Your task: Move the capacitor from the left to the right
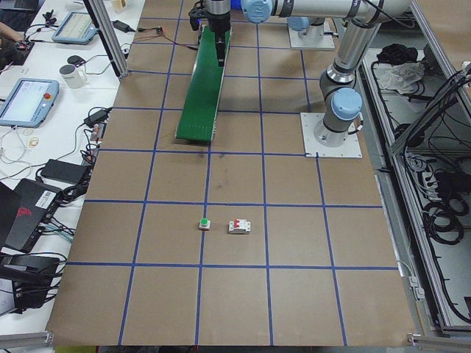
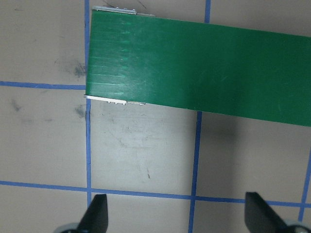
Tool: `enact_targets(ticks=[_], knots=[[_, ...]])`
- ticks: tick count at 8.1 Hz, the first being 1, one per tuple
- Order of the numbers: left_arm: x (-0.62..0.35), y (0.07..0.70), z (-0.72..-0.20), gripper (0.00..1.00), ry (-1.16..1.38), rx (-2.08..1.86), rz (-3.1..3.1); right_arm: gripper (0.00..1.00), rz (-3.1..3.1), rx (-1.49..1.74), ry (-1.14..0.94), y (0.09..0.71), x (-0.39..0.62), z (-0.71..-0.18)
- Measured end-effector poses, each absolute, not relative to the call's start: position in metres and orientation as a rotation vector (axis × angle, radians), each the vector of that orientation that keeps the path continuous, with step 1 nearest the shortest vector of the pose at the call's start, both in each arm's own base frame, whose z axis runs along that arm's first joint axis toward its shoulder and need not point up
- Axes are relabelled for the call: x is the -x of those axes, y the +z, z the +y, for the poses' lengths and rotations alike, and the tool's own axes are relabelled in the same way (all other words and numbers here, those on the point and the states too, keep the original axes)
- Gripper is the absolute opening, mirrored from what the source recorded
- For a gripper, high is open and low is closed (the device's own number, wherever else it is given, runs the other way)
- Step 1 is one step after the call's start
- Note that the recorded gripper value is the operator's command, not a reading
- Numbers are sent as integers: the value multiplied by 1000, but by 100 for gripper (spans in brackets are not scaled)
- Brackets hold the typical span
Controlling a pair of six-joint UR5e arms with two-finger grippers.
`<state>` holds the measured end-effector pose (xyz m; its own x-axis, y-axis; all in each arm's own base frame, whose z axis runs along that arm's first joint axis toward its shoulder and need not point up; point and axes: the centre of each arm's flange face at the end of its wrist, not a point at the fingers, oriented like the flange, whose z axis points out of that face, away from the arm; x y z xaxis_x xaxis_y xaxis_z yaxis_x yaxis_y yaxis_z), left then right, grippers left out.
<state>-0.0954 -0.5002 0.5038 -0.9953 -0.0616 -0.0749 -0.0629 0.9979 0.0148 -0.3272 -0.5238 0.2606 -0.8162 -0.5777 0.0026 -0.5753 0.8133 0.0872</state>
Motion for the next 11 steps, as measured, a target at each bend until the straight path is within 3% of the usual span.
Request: enact_targets(ticks=[3,11], knots=[[95,503,-500,100,28,89,3067,100,-2970,-930,-129,272,321,-518],[95,504,-500,100,28,100,3063,100,-3077,-582,-82,491,50,-505]])
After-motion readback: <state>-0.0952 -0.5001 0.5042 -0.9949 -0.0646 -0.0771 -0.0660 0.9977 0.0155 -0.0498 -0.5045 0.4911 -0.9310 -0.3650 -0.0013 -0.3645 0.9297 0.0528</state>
